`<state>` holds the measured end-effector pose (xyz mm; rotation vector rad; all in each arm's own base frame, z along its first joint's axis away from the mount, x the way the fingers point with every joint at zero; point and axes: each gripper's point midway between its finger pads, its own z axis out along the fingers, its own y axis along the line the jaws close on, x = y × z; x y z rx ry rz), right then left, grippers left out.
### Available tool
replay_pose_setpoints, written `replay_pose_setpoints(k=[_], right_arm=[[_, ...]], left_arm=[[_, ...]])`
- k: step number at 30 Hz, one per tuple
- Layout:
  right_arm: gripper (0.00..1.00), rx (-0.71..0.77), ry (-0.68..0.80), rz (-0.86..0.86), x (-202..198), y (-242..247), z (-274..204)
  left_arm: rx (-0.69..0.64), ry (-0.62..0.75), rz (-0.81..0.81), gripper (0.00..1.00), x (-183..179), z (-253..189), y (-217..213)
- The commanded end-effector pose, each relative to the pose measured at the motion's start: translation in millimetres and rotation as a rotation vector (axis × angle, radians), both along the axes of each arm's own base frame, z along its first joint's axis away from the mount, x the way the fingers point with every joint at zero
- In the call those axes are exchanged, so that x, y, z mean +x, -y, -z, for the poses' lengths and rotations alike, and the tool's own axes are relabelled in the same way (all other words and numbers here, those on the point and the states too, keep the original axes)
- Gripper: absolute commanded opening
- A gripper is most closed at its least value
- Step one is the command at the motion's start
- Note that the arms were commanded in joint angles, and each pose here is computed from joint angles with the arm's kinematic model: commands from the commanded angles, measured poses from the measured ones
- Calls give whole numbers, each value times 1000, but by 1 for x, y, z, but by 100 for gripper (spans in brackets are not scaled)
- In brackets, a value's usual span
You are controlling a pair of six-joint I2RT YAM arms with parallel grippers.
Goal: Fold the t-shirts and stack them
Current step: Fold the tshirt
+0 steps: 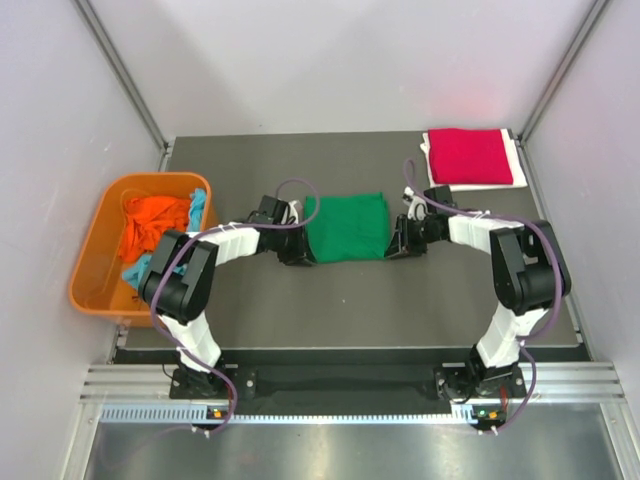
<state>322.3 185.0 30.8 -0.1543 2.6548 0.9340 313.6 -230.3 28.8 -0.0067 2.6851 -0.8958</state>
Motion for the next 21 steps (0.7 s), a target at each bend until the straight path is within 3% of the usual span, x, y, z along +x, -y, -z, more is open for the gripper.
replay_pose_setpoints(k=[1,2,3,4,10,16,17,18,21], right_arm=[[24,66,39,-29,5,-14,-1],[18,70,52,-24,8,-15,-2],[4,69,44,-10,7,-14,0],[0,58,44,4,8,-11,1],[0,26,28,100,-2,0,7],[0,0,54,118,-11,8,6],[2,-4,55,115,-13,9,2],[17,-6,69,111,-11,9,-4],[41,-28,130,104,4,11,-25]], left_arm=[[41,38,-2,20,9,6,-4],[47,42,-3,7,11,5,-4],[59,38,-7,0,11,6,-6],[96,22,-21,0,10,10,-12],[259,-4,-103,0,10,16,-41],[245,-5,-114,0,11,11,-39],[225,-13,-107,0,10,11,-35],[216,-15,-100,0,10,12,-32],[204,-20,-87,0,9,12,-27]])
